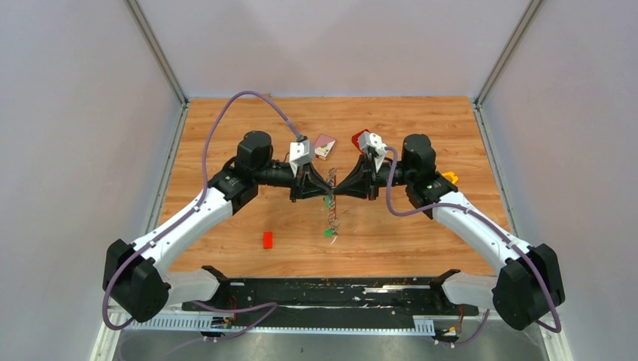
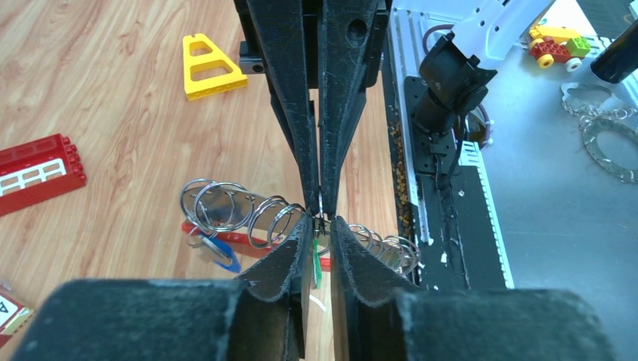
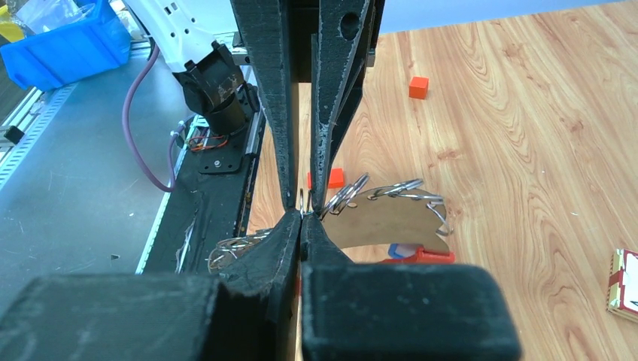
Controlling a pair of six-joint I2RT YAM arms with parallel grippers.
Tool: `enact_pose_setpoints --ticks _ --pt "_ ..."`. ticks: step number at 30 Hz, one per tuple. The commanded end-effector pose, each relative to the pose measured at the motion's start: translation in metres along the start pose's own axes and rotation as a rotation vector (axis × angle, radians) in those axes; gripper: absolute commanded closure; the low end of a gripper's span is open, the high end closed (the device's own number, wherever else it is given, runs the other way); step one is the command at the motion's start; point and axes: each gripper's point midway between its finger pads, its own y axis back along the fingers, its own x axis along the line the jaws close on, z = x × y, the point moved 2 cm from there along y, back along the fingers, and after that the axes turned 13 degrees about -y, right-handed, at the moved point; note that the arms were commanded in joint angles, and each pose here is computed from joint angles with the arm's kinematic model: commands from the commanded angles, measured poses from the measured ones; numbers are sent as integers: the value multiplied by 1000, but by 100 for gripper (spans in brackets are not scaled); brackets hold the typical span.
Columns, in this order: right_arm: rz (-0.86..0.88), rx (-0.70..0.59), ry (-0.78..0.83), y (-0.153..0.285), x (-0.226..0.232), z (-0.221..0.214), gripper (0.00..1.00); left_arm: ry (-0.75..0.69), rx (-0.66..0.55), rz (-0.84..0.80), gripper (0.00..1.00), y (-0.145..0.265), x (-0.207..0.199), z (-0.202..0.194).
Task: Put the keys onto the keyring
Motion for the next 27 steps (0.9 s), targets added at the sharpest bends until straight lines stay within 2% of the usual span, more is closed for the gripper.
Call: enact_pose_setpoints --ticks 1,5,8,11,19,23,27 --pt "-3 -54 110 2 6 25 100 37 -5 -27 83 -3 -1 0" --pt "-9 -52 110 2 5 24 100 44 3 -18 99 -5 3 -1" --pt "-28 -43 119 3 2 21 100 24 17 12 100 -2 6 1" --pt "-70 -17 155 6 -3 17 98 -6 85 47 100 4 9 -5" --pt "-141 31 241 15 -8 14 67 -113 266 98 100 15 11 -9" --pt "-110 38 254 14 -2 11 59 -138 335 108 100 14 11 -3" --pt "-83 44 255 9 1 9 58 -168 400 105 100 11 7 1"
